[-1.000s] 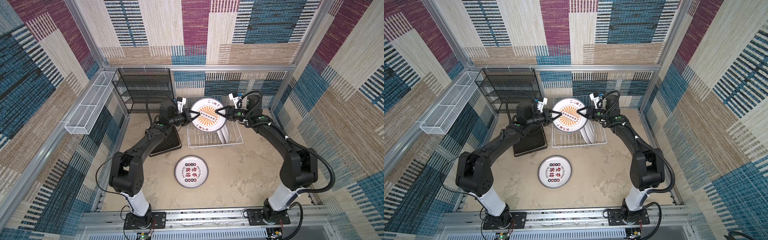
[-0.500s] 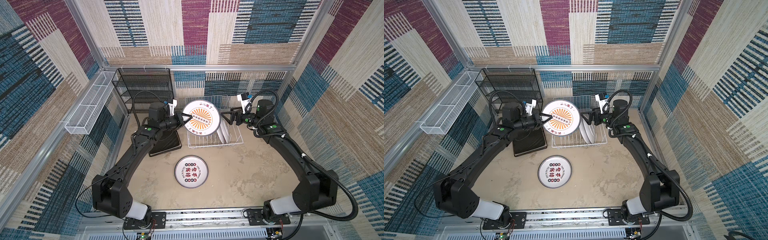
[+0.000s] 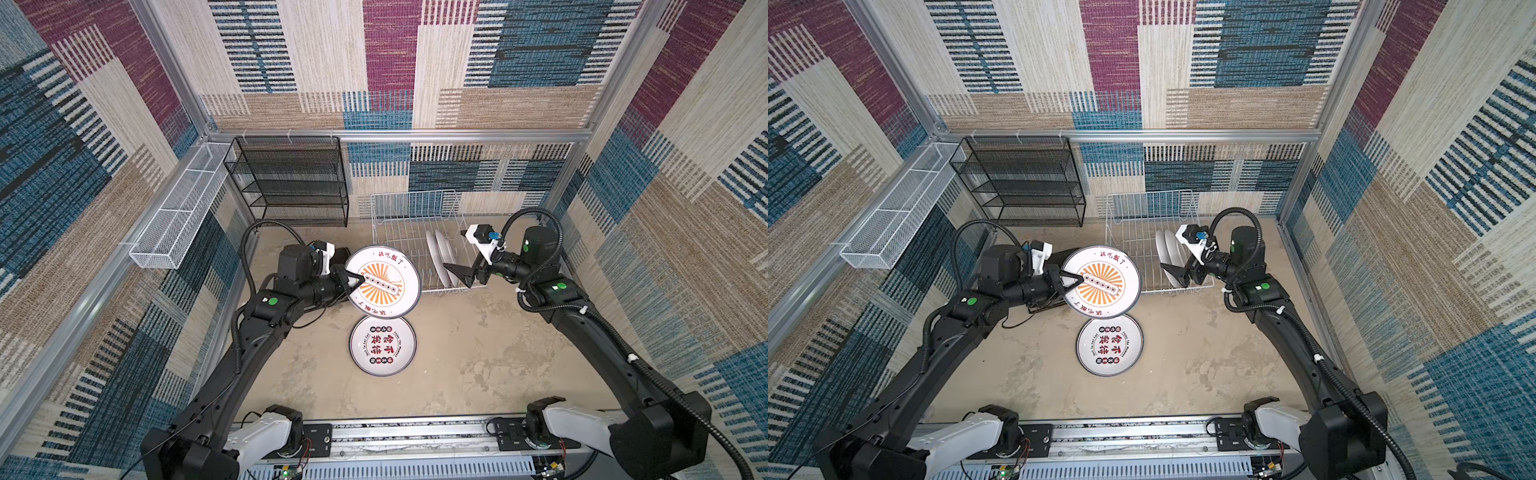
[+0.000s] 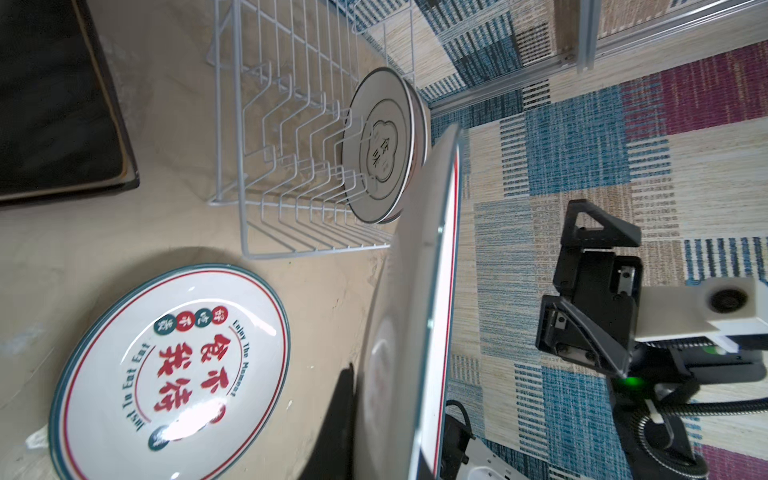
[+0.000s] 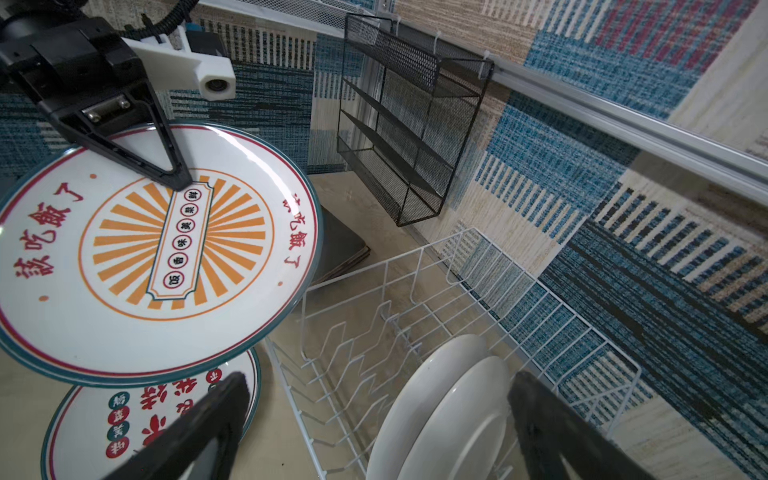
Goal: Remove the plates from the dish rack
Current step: 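Open and withdraw the right gripper while the left carries the plate toward the robot, then lower the plate flat onto the printed plate on the table with the left gripper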
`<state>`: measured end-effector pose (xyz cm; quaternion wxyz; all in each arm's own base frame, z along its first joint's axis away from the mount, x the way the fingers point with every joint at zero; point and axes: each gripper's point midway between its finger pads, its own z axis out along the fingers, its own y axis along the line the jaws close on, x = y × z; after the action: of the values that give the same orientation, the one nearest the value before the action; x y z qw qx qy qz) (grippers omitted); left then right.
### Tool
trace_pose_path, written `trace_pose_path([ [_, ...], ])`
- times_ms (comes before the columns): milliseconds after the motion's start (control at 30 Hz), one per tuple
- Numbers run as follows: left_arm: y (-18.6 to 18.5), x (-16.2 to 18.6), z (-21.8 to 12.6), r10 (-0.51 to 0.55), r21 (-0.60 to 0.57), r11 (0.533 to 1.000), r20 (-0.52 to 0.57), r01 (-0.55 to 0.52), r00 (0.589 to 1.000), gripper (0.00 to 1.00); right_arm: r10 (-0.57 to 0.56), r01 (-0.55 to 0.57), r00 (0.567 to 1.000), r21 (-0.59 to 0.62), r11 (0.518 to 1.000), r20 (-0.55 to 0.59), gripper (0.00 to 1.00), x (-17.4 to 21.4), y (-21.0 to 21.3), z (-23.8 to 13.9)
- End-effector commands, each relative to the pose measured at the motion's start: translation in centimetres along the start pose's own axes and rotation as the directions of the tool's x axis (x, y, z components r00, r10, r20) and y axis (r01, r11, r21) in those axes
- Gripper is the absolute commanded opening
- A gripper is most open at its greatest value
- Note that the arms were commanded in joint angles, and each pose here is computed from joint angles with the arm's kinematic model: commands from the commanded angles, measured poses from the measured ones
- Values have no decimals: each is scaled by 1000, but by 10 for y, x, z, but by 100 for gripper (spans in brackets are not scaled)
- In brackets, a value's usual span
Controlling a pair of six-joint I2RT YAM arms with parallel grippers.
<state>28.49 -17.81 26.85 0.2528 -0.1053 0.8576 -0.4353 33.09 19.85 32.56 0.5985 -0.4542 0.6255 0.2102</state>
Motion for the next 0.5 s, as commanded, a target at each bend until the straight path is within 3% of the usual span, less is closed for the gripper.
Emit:
trace_pose_path([
  [0, 17, 21, -11, 11, -45, 999, -28, -12, 1000, 0, -71, 71, 997, -26, 997, -4, 100, 3, 9, 0],
  [333, 69, 76, -12, -131, -125, 985, -111, 116, 985, 0, -137, 135, 990, -61, 989, -25, 100, 13, 35, -1],
  [467, 87, 85, -7, -134, -143, 983, -108, 118, 985, 0, -145, 137, 988, -138, 981, -48, 100, 22, 52, -3],
])
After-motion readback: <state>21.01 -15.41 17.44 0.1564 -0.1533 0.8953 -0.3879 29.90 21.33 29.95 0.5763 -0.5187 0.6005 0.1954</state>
